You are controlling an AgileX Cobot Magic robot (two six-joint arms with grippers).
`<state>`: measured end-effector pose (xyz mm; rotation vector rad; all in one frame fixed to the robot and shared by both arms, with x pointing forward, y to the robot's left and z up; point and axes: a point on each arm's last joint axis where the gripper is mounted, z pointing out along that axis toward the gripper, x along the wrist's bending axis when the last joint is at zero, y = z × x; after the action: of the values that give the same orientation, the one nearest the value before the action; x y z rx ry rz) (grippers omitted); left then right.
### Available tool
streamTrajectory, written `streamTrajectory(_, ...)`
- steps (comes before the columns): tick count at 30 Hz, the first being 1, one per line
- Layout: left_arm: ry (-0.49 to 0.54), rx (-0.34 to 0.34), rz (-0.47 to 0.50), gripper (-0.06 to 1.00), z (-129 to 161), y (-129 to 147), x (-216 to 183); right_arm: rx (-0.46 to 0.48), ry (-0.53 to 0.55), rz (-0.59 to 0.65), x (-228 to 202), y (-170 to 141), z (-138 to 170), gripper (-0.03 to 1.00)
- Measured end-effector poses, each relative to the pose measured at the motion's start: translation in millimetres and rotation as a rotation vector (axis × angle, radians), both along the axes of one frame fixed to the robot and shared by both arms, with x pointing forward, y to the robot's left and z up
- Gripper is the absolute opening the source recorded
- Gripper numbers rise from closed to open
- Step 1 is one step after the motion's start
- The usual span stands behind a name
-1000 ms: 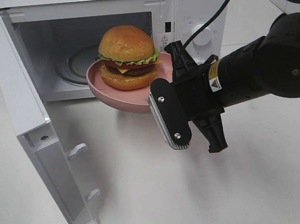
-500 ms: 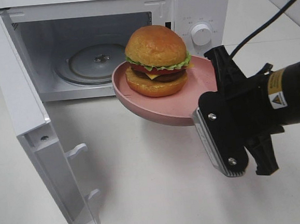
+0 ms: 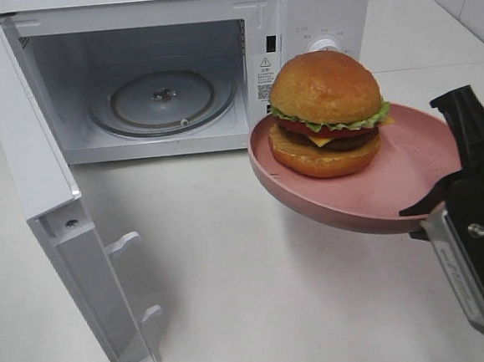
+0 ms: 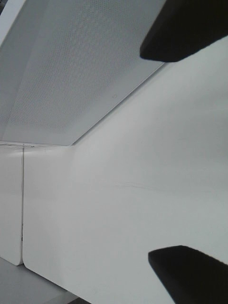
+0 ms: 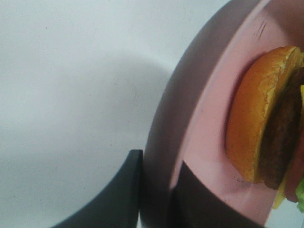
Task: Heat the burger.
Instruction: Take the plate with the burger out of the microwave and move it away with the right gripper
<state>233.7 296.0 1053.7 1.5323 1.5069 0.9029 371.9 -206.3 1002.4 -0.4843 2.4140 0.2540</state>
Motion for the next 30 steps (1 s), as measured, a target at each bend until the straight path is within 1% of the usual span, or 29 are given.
streamTrajectory(4, 0.0, 0.0, 0.0, 0.99, 0, 0, 0, -0.006, -0.001, -0.014, -9, -9, 4, 0.13)
streamTrajectory(6, 0.0, 0.0, 0.0, 0.99, 0, 0, 0, -0.015, -0.006, -0.031, -21, -20, 8, 0.13)
streamTrajectory(9, 0.0, 0.0, 0.0, 0.99, 0, 0, 0, -0.014, -0.009, -0.037, -24, -23, 10, 0.13)
streamTrajectory(11, 0.0, 0.0, 0.0, 0.99, 0, 0, 0, -0.015, -0.011, -0.074, -31, -31, 14, 0.13)
streamTrajectory(14, 0.0, 0.0, 0.0, 0.99, 0, 0, 0, -0.023, -0.012, -0.086, -32, -34, 14, 0.13)
streamTrajectory(16, 0.0, 0.0, 0.0, 0.99, 0, 0, 0, -0.052, -0.018, -0.135, -32, -40, 15, 0.13)
streamTrajectory(17, 0.0, 0.0, 0.0, 0.99, 0, 0, 0, -0.052, -0.018, -0.135, -32, -40, 15, 0.13)
streamTrajectory(18, 0.0, 0.0, 0.0, 0.99, 0, 0, 0, -0.065, -0.015, -0.188, -32, -44, 14, 0.13)
streamTrajectory(19, 0.0, 0.0, 0.0, 0.99, 0, 0, 0, -0.065, -0.015, -0.188, -32, -44, 14, 0.13)
streamTrajectory(21, 0.0, 0.0, 0.0, 0.99, 0, 0, 0, -0.083, -0.028, -0.303, -30, -52, 15, 0.13)
streamTrajectory(22, 0.0, 0.0, 0.0, 0.99, 0, 0, 0, -0.083, -0.028, -0.303, -30, -52, 15, 0.13)
streamTrajectory(23, 0.0, 0.0, 0.0, 0.99, 0, 0, 0, -0.083, -0.034, -0.336, -29, -54, 15, 0.13)
streamTrajectory(24, 0.0, 0.0, 0.0, 0.99, 0, 0, 0, -0.073, -0.038, -0.403, -29, -57, 16, 0.13)
streamTrajectory(27, 0.0, 0.0, 0.0, 0.99, 0, 0, 0, -0.068, -0.039, -0.435, -28, -59, 16, 0.13)
streamTrajectory(29, 0.0, 0.0, 0.0, 0.99, 0, 0, 0, -0.054, -0.022, -0.558, -30, -65, 15, 0.13)
streamTrajectory(30, 0.0, 0.0, 0.0, 0.99, 0, 0, 0, -0.054, -0.022, -0.558, -30, -65, 15, 0.13)
